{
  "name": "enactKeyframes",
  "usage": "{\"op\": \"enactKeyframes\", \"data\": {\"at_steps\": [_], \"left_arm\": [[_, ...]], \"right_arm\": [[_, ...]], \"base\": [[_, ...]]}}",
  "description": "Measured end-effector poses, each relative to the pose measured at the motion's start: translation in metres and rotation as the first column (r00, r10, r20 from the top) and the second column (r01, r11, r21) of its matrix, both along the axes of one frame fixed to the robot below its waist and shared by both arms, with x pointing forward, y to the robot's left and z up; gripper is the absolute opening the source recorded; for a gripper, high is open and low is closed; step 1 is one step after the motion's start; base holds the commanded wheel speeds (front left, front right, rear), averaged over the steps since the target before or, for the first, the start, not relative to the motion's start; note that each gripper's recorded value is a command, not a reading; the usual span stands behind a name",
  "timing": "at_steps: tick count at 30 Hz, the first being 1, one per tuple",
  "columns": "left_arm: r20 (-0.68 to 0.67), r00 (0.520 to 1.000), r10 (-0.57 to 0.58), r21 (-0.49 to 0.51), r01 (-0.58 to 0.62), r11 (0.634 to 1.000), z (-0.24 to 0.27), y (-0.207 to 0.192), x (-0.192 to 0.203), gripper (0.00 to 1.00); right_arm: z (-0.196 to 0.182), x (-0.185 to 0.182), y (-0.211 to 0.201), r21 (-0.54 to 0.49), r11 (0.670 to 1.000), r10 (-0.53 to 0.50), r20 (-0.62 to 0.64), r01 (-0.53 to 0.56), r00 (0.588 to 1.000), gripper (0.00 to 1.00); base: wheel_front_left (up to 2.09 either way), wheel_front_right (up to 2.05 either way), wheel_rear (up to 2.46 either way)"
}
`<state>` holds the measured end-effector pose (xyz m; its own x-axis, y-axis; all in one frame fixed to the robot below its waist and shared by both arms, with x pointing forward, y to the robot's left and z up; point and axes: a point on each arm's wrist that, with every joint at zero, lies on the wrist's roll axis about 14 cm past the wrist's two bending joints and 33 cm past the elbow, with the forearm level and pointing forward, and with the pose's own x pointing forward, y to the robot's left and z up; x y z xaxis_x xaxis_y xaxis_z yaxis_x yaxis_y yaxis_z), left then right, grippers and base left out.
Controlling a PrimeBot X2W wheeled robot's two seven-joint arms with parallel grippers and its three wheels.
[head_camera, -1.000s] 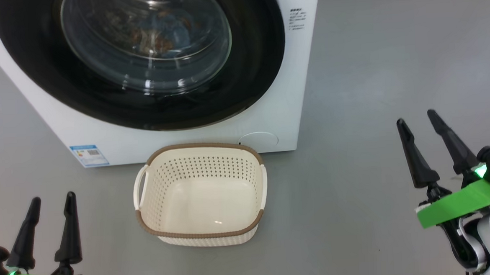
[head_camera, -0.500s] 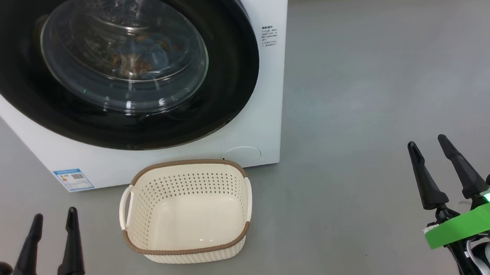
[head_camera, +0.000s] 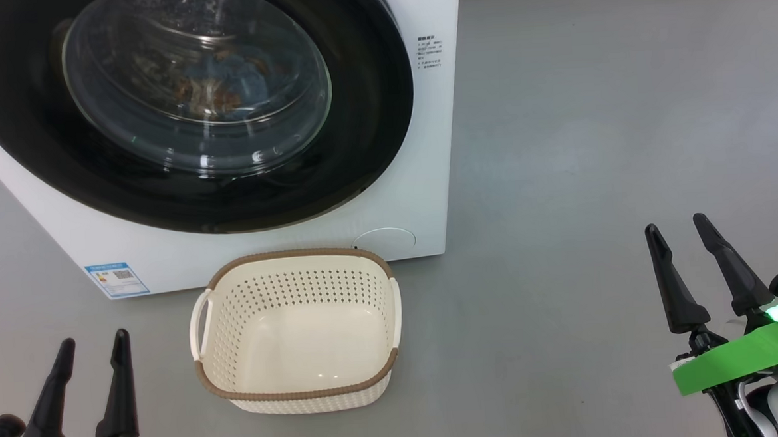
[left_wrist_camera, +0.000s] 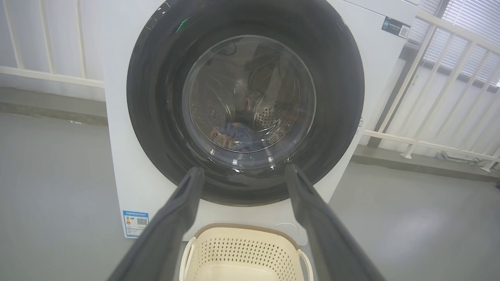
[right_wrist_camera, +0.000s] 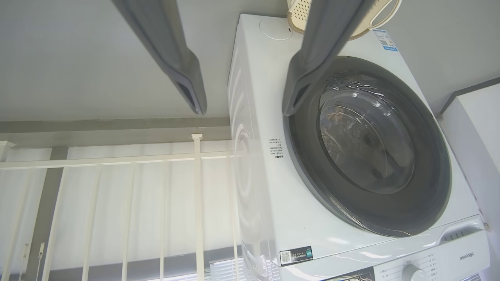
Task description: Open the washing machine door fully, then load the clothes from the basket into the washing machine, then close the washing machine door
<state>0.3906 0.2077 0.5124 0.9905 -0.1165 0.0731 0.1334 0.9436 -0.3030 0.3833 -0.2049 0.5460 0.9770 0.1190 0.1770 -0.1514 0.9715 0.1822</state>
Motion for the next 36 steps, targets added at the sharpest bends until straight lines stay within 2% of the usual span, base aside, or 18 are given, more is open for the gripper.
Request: {"op": "enactKeyframes", "data": {"at_steps": [36], "left_arm": [[0.0,1.0,0.018,0.002,-0.018,1.0,0.0003,0.0066,-0.0037,1.0]], "right_arm": [[-0.0034,0.0033,0.0058,-0.007,1.0,0.017,-0.01,-0.017,1.0,1.0]], "base": [[0.0,0.0,0.0]]}}
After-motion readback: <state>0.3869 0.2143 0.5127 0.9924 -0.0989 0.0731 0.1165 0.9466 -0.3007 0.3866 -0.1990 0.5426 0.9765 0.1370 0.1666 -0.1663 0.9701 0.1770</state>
